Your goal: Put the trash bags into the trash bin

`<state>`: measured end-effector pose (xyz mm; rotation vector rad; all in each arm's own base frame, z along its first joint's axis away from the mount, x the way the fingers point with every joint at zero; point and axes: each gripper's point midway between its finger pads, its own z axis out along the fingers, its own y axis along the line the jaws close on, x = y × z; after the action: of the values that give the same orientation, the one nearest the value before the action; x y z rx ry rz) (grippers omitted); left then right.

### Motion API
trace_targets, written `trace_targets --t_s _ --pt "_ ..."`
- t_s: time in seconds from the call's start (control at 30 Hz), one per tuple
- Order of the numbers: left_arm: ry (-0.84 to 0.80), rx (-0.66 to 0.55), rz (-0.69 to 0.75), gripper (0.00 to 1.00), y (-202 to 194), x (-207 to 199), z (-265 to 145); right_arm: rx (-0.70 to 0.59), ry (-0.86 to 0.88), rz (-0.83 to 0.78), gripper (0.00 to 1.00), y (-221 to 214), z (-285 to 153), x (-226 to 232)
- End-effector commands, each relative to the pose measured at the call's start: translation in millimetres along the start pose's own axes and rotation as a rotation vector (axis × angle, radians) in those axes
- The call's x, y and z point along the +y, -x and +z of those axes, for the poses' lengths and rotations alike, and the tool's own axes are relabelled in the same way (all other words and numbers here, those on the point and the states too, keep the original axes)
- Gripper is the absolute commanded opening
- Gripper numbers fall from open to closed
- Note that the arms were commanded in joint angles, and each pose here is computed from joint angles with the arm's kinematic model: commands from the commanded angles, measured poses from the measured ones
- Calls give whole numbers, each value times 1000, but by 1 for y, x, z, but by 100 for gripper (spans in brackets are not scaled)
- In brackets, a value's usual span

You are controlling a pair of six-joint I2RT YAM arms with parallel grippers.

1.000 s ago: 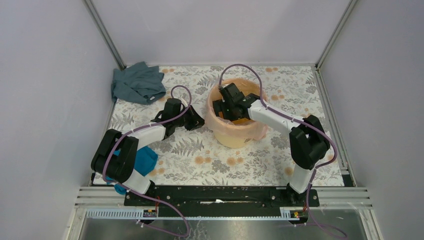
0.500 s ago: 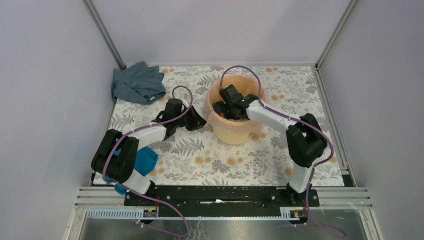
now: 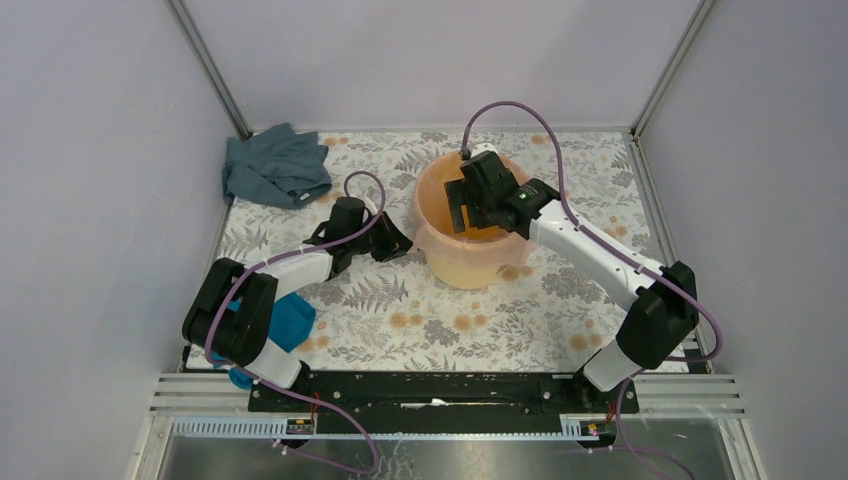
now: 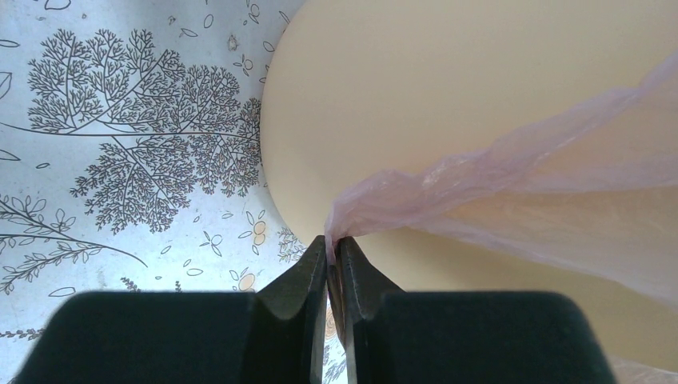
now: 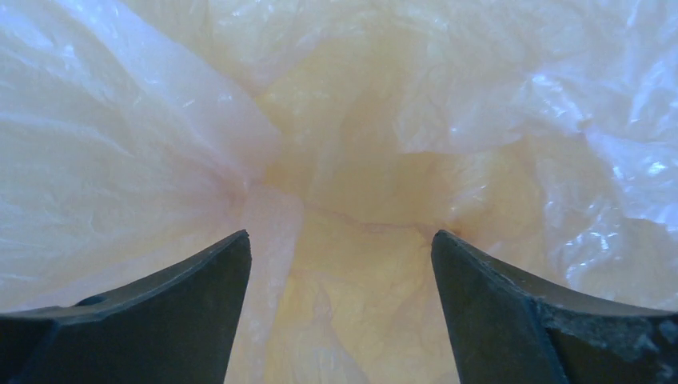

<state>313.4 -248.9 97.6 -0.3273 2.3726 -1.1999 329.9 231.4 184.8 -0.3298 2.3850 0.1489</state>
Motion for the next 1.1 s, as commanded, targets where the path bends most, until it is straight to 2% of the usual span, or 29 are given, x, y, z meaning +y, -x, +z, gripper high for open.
trace_targets --t_s 0.0,0.13,0.2,0.27,0.37,0.53,0.63,0.77,0.83,0.97,1.07 --pt "-43 -29 33 14 9 -14 0 -130 -81 -27 79 39 -20 -17" --pt "-49 -31 32 14 10 -17 -1 -164 -181 -68 55 50 3 -27" --pt "-54 -35 36 14 11 -19 -2 -145 -225 -89 47 46 18 -31" --pt "-54 -37 37 14 11 -20 -3 -140 -281 -112 45 41 35 -37" --pt "-52 -34 36 14 10 -19 -2 -167 -412 -142 49 41 56 -57" --pt "-45 -34 37 14 10 -18 -2 -214 -545 -126 47 50 55 -84" --pt "-46 -31 39 14 12 -19 0 -223 -447 -87 47 50 50 -72" --pt "-52 -26 39 14 13 -20 3 -99 -144 -79 47 27 49 -22" --pt "-54 -25 41 14 14 -21 4 -40 -45 -86 53 10 45 -6" --pt "-55 -19 38 14 13 -19 7 15 63 -105 57 -20 50 8" --pt "-61 -13 31 14 12 -20 8 107 53 -133 58 -47 67 7"
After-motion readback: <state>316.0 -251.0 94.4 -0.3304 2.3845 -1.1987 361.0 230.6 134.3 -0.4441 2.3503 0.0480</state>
